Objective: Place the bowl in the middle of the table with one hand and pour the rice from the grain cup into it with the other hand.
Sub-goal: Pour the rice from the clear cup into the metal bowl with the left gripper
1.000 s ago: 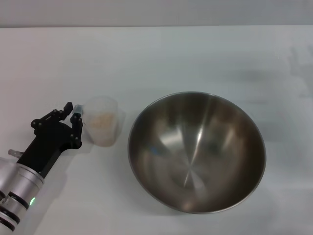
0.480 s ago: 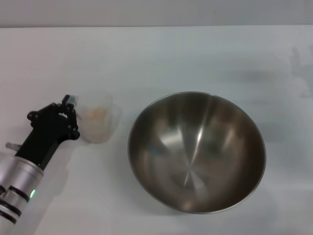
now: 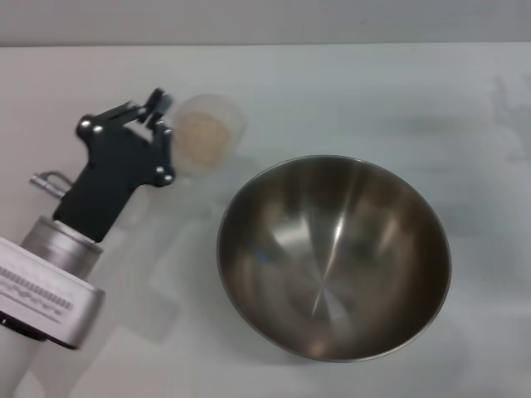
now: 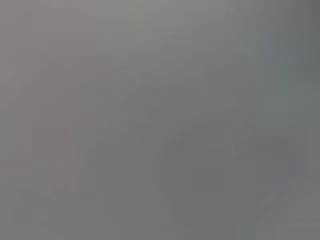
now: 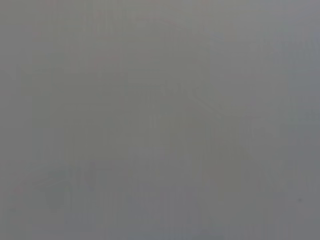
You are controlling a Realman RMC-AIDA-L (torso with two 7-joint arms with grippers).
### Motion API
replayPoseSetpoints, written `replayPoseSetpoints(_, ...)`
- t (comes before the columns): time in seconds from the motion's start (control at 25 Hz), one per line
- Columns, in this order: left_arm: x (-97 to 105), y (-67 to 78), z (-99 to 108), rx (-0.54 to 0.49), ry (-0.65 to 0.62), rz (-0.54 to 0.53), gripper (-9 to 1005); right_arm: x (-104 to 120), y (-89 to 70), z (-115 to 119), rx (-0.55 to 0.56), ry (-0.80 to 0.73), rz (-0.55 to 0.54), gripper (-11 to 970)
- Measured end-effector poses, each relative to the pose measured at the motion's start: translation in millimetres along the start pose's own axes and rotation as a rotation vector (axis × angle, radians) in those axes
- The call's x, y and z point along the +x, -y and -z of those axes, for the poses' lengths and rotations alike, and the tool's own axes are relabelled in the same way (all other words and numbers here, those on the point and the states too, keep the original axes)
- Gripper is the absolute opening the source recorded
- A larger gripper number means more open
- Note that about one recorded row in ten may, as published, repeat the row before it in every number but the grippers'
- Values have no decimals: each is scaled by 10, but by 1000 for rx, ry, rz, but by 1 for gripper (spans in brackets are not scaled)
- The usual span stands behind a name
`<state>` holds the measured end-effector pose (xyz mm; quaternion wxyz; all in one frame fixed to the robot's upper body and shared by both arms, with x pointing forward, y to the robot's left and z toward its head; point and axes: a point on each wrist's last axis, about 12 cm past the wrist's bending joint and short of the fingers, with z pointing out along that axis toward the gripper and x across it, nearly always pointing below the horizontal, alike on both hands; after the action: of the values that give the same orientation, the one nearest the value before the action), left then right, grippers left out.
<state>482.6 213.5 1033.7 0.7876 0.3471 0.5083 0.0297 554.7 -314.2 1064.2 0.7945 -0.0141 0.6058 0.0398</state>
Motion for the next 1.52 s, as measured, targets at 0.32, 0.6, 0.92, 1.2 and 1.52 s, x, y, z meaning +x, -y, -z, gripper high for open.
replayPoseSetpoints(0.32, -176, 86, -176, 82, 177, -345, 36, -15, -27, -57, -9, 6, 54, 474)
replayPoseSetpoints(0.6, -234, 157, -216, 117, 263, -599, 39, -5, -24, -105, 0, -10, 54, 474)
replayPoseSetpoints(0.92, -249, 218, -196, 145, 316, -774, 42, -7, 6, -151, 3, -24, 62, 474)
replayPoseSetpoints(1.2, -276, 277, -165, 151, 372, -931, 45, -13, 8, -166, -1, -23, 113, 474)
replayPoseSetpoints(1.52, -305, 358, -162, 164, 436, -1098, 48, -9, 2, -163, -8, -27, 119, 474)
